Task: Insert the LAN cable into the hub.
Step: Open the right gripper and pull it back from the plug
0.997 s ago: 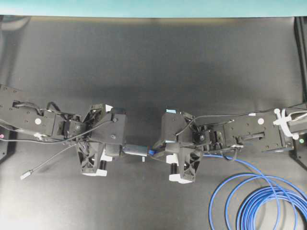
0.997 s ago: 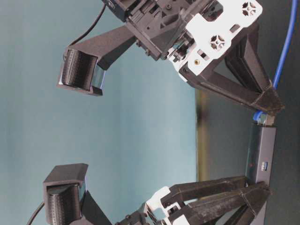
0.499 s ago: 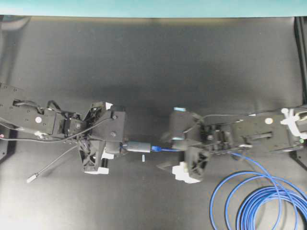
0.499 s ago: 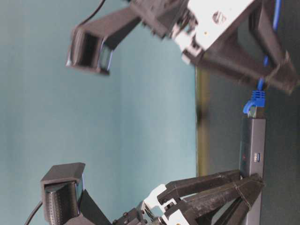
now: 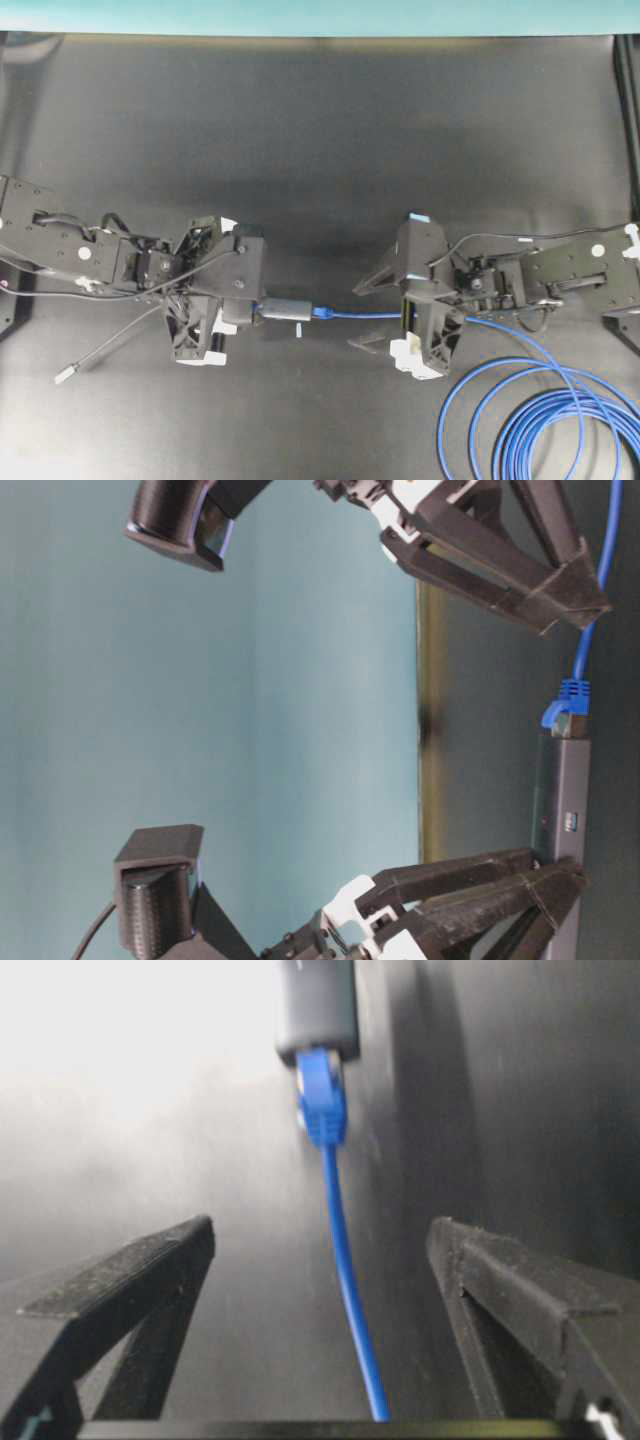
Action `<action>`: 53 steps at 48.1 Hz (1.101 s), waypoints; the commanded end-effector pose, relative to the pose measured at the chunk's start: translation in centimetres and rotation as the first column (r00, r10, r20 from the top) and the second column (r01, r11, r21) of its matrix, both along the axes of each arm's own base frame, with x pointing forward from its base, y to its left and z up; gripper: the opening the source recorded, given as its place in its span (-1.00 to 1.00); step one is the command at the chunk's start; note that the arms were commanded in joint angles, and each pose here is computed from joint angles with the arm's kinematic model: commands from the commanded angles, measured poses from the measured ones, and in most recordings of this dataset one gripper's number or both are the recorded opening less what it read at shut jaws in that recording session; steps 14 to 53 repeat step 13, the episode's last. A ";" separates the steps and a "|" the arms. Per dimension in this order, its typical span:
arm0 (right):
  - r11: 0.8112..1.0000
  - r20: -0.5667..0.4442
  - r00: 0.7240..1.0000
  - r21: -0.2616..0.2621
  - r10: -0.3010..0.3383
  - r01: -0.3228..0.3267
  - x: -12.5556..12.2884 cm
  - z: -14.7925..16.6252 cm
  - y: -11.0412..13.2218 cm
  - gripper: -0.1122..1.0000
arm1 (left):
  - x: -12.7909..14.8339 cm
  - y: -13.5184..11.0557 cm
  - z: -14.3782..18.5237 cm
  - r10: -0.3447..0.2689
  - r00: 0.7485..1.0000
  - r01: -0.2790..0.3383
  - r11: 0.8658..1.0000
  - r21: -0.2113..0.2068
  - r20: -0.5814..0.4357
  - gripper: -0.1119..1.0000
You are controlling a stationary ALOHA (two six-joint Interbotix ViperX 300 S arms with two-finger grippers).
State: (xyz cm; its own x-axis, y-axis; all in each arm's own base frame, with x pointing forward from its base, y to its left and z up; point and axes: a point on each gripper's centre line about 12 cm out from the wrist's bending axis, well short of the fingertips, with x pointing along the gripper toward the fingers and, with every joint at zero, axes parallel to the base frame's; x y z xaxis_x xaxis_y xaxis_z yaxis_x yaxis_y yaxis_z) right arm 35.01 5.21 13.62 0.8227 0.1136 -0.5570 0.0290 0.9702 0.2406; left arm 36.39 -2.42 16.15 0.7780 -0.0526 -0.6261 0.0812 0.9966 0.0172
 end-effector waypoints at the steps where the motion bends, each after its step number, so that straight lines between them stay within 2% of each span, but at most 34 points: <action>1: 1.000 0.046 0.999 0.015 -0.007 0.007 0.1 1.1 0.0 0.70 | 0.0 -0.1 0.2 -0.002 1.000 0.002 1.000 -0.001 0.008 -0.29; 13: 1.000 0.051 0.999 0.019 -0.012 0.011 -2.5 1.6 -0.5 0.70 | -1.5 0.0 -0.7 0.002 1.000 -0.002 1.000 -0.004 -0.022 -0.29; 53: 1.000 0.051 0.999 0.019 -0.012 0.011 -2.5 1.6 -0.5 0.70 | -1.5 0.0 -0.7 0.002 1.000 -0.002 1.000 -0.004 -0.022 -0.29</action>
